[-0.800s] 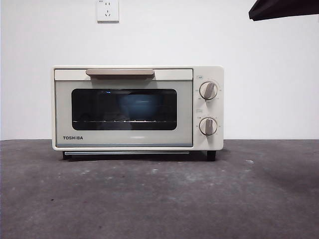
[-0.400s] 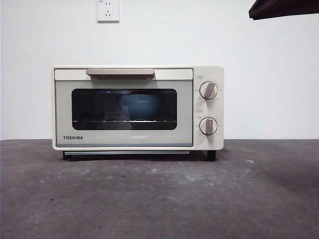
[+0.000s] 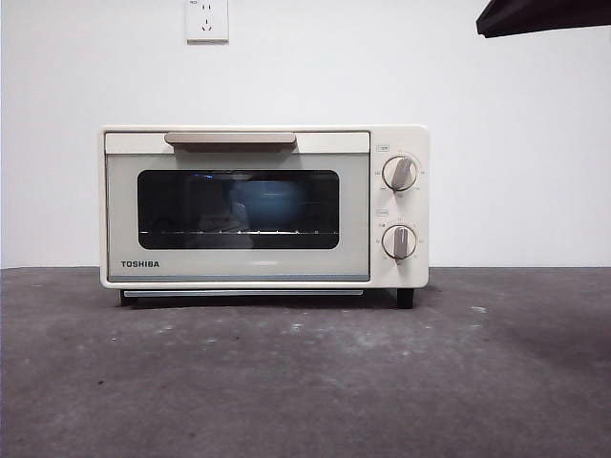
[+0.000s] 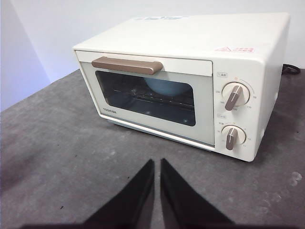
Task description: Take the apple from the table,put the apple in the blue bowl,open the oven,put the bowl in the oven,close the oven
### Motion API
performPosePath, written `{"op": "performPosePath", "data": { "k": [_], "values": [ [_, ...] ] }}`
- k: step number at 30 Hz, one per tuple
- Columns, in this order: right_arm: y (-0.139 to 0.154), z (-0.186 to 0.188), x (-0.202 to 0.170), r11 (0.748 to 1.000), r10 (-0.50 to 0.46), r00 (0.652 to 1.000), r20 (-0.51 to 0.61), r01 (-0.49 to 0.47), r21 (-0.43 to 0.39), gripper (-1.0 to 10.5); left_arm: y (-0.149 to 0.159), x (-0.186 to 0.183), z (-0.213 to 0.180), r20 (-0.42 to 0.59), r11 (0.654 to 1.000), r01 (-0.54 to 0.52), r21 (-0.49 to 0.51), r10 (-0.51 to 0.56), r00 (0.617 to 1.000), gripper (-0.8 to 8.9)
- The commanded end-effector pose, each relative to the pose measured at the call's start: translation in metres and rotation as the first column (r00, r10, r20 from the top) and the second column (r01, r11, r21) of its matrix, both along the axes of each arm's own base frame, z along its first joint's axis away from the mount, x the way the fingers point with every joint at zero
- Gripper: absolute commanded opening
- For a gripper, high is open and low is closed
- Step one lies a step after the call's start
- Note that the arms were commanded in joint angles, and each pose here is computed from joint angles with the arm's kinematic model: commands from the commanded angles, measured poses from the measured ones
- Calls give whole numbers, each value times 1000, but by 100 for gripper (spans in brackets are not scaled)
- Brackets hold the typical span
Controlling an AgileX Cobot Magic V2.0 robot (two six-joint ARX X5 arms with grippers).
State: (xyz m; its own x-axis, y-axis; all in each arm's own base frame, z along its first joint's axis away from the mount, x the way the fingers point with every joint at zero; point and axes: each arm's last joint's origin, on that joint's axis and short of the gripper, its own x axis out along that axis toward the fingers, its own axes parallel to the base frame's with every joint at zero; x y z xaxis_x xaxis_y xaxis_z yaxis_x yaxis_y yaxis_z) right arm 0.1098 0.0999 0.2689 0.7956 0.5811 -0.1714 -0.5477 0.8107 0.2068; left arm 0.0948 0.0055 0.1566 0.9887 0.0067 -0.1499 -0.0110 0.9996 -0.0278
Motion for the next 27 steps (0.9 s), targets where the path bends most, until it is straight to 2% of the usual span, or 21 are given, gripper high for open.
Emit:
{"op": "performPosePath", "data": {
  "k": [1,4,8,14,20,23,27],
  "values": [
    [1,1,0,1000,6,1000,12,-6,0,5,0,1,-8,-25,1000,-5,-4,5,1000,7],
    [0,1,1,999,-8,999,45,10,-46,5,0,1,-8,-25,1000,-5,-4,5,1000,7],
    [-15,4,3,989,-120,986,116,129,-76,5,0,1,-8,-25,1000,-5,-4,5,1000,7],
    [-50,-5,3,980,-175,968,180,190,-67,5,0,1,-8,-25,1000,-5,-4,5,1000,7],
    [-80,-29,-6,914,-368,894,257,398,-74,5,0,1,-8,-25,1000,-5,-4,5,1000,7],
    [-87,-44,-9,887,-425,858,288,458,-56,5,0,1,-8,-25,1000,-5,-4,5,1000,7],
    [-91,-65,-12,870,-456,834,310,491,-41,5,0,1,-8,-25,1000,-5,-4,5,1000,7]
  ]
}}
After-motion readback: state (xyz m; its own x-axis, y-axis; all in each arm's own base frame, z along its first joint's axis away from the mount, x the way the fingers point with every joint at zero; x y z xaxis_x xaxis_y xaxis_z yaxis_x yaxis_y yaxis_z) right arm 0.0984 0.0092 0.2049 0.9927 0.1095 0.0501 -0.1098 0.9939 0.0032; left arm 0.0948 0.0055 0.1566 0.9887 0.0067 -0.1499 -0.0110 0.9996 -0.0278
